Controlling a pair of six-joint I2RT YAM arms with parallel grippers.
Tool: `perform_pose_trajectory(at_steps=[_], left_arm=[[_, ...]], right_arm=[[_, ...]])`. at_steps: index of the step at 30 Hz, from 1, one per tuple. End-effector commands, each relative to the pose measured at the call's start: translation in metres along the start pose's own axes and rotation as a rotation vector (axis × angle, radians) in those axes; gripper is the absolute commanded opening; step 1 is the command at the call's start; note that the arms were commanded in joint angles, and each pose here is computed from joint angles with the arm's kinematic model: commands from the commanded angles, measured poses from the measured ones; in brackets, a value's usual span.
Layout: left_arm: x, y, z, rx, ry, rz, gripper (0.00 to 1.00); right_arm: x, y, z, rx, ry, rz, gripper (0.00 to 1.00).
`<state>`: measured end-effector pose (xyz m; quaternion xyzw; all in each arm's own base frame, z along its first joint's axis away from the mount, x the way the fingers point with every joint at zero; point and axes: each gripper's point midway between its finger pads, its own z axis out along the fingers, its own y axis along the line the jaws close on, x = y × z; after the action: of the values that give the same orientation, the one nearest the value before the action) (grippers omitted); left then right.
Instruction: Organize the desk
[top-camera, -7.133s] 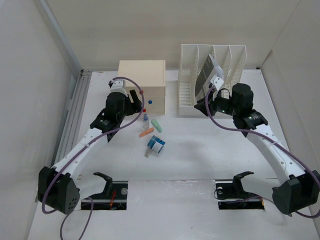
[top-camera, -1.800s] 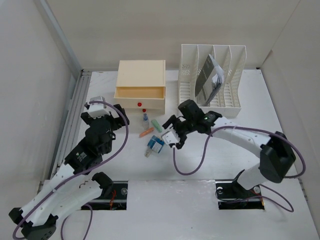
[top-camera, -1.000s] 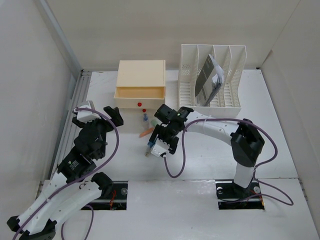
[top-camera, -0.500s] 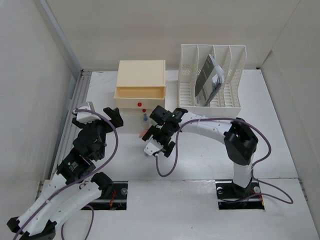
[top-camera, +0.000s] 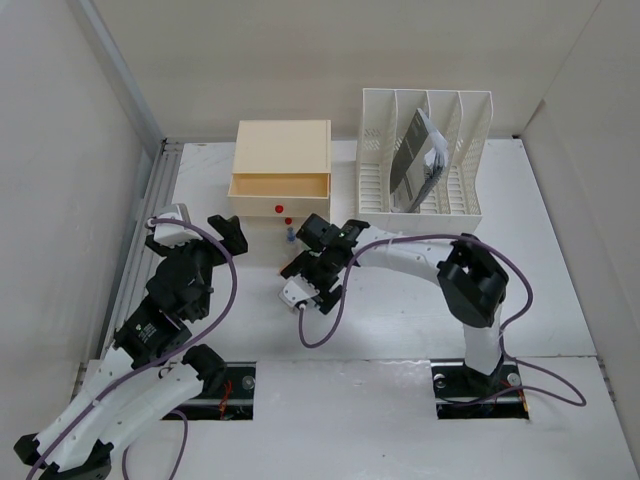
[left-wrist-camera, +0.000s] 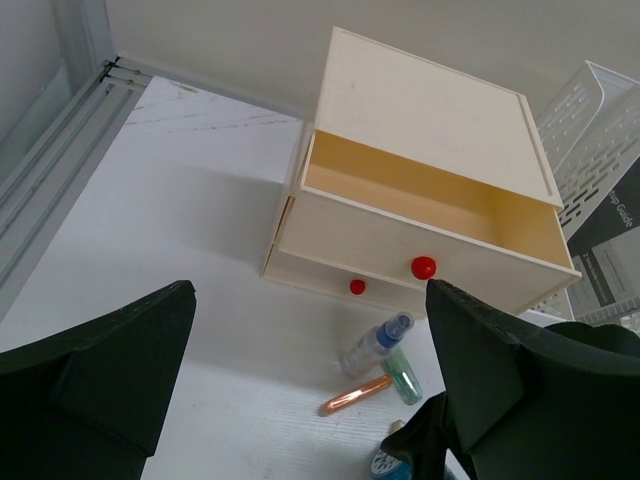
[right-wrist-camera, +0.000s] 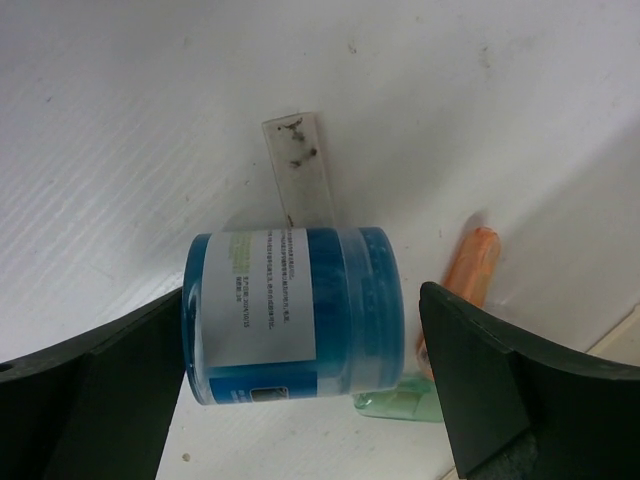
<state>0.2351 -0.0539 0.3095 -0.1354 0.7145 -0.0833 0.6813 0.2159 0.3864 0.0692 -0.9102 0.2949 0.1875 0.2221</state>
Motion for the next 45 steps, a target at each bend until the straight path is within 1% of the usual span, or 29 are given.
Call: perform_pose_trajectory(at_steps=[1, 3, 6, 9, 10, 13, 14, 15, 17, 21, 22, 23, 24, 28, 29, 30, 32, 34, 35, 37, 38, 39, 40, 41, 42, 43, 44, 45], left_arm=[[-0.009, -0.005, -0.001, 0.024, -0.030, -0.027, 1.00], [-0.011, -0.004, -0.002, 0.026, -0.037, -0.033, 1.00], [-0.011, -0.004, -0.002, 0.026, -0.037, -0.033, 1.00], [-0.013, -0.003, -0.004, 0.029, -0.044, -0.041, 1.00], [-0.013, -0.003, -0.004, 0.029, -0.044, -0.041, 1.00], [-0.013, -0.003, -0.004, 0.029, -0.044, -0.041, 1.00], [-0.013, -0.003, -0.004, 0.029, -0.044, -0.041, 1.00], [-0.013, -0.003, -0.004, 0.029, -0.044, -0.041, 1.00], [-0.013, -0.003, -0.004, 0.029, -0.044, -0.041, 1.00], [-0.015, -0.004, -0.005, 0.040, -0.047, -0.047, 1.00], [-0.015, -0.004, -0.005, 0.040, -0.047, -0.047, 1.00], [-0.015, -0.004, -0.005, 0.040, -0.047, -0.047, 1.00], [-0.015, -0.004, -0.005, 0.040, -0.047, -0.047, 1.00], [-0.015, -0.004, -0.005, 0.040, -0.047, -0.047, 1.00], [-0.015, -0.004, -0.005, 0.040, -0.047, -0.047, 1.00], [-0.015, -0.003, -0.005, 0.032, -0.050, -0.047, 1.00], [-0.017, -0.002, -0.007, 0.034, -0.056, -0.062, 1.00], [-0.021, 0.002, -0.008, 0.017, -0.070, -0.071, 1.00], [-0.023, 0.003, -0.010, 0.019, -0.076, -0.077, 1.00], [-0.025, 0.005, -0.011, 0.013, -0.087, -0.094, 1.00], [-0.025, 0.005, -0.011, 0.013, -0.087, -0.094, 1.00], [-0.024, 0.007, -0.012, 0.014, -0.088, -0.095, 1.00], [-0.024, 0.007, -0.012, 0.014, -0.088, -0.095, 1.00], [-0.024, 0.009, -0.012, 0.004, -0.091, -0.096, 1.00], [-0.024, 0.009, -0.012, 0.004, -0.091, -0.096, 1.00], [-0.024, 0.009, -0.012, 0.004, -0.091, -0.096, 1.00], [-0.022, 0.008, -0.010, 0.001, -0.084, -0.088, 1.00], [-0.023, 0.010, -0.010, -0.008, -0.087, -0.088, 1.00]], right_arm=[[0.000, -0.002, 0.007, 0.015, 0.008, 0.001, 0.96], [0.005, 0.001, 0.011, 0.008, 0.019, 0.018, 0.96], [0.006, -0.003, 0.011, 0.026, 0.028, 0.033, 0.92], [0.009, -0.003, 0.010, 0.046, 0.044, 0.066, 0.79], [0.009, -0.006, 0.010, 0.060, 0.042, 0.073, 0.64], [0.006, -0.011, 0.001, 0.087, 0.047, 0.099, 0.35], [0.003, -0.013, -0.003, 0.100, 0.044, 0.107, 0.15], [0.001, -0.011, -0.006, 0.097, 0.044, 0.118, 0.09], [-0.012, -0.022, -0.022, 0.157, 0.046, 0.128, 0.00], [-0.044, -0.035, -0.058, 0.272, 0.065, 0.223, 0.00], [-0.049, -0.038, -0.068, 0.295, 0.060, 0.281, 0.00], [-0.066, -0.051, -0.088, 0.336, 0.015, 0.333, 0.00], [-0.079, -0.053, -0.096, 0.329, -0.028, 0.361, 0.00], [-0.128, -0.079, -0.155, 0.444, -0.181, 0.517, 0.00], [-0.130, -0.086, -0.162, 0.473, -0.184, 0.508, 0.00], [-0.135, -0.090, -0.172, 0.509, -0.214, 0.570, 0.00], [-0.135, -0.103, -0.192, 0.609, -0.216, 0.631, 0.00], [-0.139, -0.114, -0.215, 0.706, -0.250, 0.731, 0.00], [-0.129, -0.121, -0.226, 0.788, -0.220, 0.783, 0.00], [-0.124, -0.130, -0.242, 0.892, -0.238, 0.890, 0.00], [-0.113, -0.135, -0.252, 0.981, -0.214, 0.945, 0.00], [-0.110, -0.138, -0.256, 1.016, -0.221, 0.979, 0.00], [-0.111, -0.142, -0.264, 1.060, -0.262, 1.044, 0.00], [-0.106, -0.144, -0.276, 1.129, -0.261, 1.091, 0.00], [-0.103, -0.147, -0.278, 1.161, -0.266, 1.135, 0.00], [-0.103, -0.150, -0.287, 1.210, -0.296, 1.172, 0.00], [-0.099, -0.157, -0.286, 1.240, -0.321, 1.239, 0.00], [-0.092, -0.161, -0.293, 1.307, -0.317, 1.276, 0.00]])
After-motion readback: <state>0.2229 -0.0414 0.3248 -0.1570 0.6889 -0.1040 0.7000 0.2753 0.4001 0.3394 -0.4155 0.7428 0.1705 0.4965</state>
